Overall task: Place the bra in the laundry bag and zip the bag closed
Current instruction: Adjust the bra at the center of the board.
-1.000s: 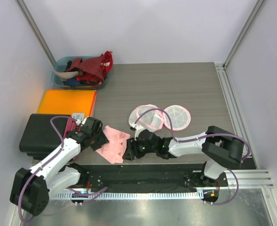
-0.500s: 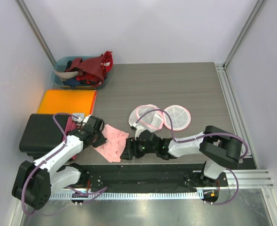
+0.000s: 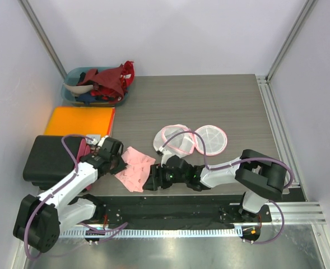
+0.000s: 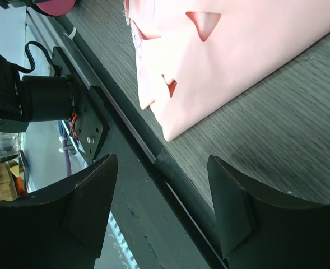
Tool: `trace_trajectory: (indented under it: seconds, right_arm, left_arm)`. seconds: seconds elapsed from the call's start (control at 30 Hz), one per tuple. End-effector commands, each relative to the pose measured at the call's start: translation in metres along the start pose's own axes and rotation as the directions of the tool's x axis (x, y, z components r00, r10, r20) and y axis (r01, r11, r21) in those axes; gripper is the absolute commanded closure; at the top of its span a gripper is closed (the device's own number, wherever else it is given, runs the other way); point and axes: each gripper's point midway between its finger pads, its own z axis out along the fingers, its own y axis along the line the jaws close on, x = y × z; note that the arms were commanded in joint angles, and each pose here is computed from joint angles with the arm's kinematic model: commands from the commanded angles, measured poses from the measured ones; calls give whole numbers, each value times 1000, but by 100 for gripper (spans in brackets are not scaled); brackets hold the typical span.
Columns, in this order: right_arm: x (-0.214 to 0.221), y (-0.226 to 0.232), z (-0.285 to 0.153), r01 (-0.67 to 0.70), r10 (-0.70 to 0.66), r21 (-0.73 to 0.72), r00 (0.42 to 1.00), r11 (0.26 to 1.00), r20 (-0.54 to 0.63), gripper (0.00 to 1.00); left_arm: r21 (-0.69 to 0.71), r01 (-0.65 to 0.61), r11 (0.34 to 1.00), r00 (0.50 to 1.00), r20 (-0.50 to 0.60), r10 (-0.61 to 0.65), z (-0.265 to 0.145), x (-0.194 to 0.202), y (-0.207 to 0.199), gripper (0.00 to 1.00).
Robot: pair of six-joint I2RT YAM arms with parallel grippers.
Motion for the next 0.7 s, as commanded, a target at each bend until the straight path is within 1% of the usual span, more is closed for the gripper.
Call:
trace_trajectory:
  seconds: [0.0, 0.03, 0.1, 0.13, 0.23, 0.4, 0.5, 0.53, 0.6, 0.63, 0.67]
  right_arm:
    - [-4, 9, 2, -32, 33, -45, 999, 998, 28, 27]
    - [-7, 11, 1, -42, 45, -57, 998, 998, 45, 24]
    - [-12, 3, -2, -76, 78, -27, 993, 997, 90, 20]
    - [-13, 1, -2, -116, 117, -17, 988, 993, 105, 18]
    - [-17, -5, 2, -200, 197, 12, 971, 980, 133, 18]
    - [-17, -4, 7, -242, 238, 12, 960, 970, 146, 17]
    - [-16, -13, 3, -253, 242, 47, 956, 966, 165, 17]
    - [-18, -22, 1, -261, 241, 87, 951, 961, 193, 17]
    - [-22, -24, -4, -276, 250, 100, 944, 956, 215, 17]
    - [-20, -33, -7, -290, 254, 134, 938, 948, 235, 17]
    - [-24, -33, -10, -301, 261, 131, 931, 945, 256, 17]
  left_arm:
    - [119, 8, 993, 1000, 15, -10, -11, -7, -25, 100]
    - [136, 16, 991, 1000, 4, -17, -14, -5, -28, 100]
    - [148, 45, 988, 999, -1, -46, -17, -5, -30, 100]
    - [162, 54, 985, 998, 2, -55, -20, -6, -32, 100]
    - [211, 75, 975, 997, 4, -78, -23, -7, -40, 100]
    - [201, 53, 978, 999, -1, -54, -12, -5, -39, 100]
    - [157, 99, 983, 995, -34, -95, -3, 2, -33, 100]
    - [147, 121, 982, 992, -43, -116, -2, 4, -32, 100]
    - [130, 161, 978, 986, -56, -155, -2, 9, -27, 100]
    - [123, 187, 975, 981, -69, -180, 0, 14, -23, 100]
    - [136, 219, 966, 975, -67, -212, -3, 14, -25, 100]
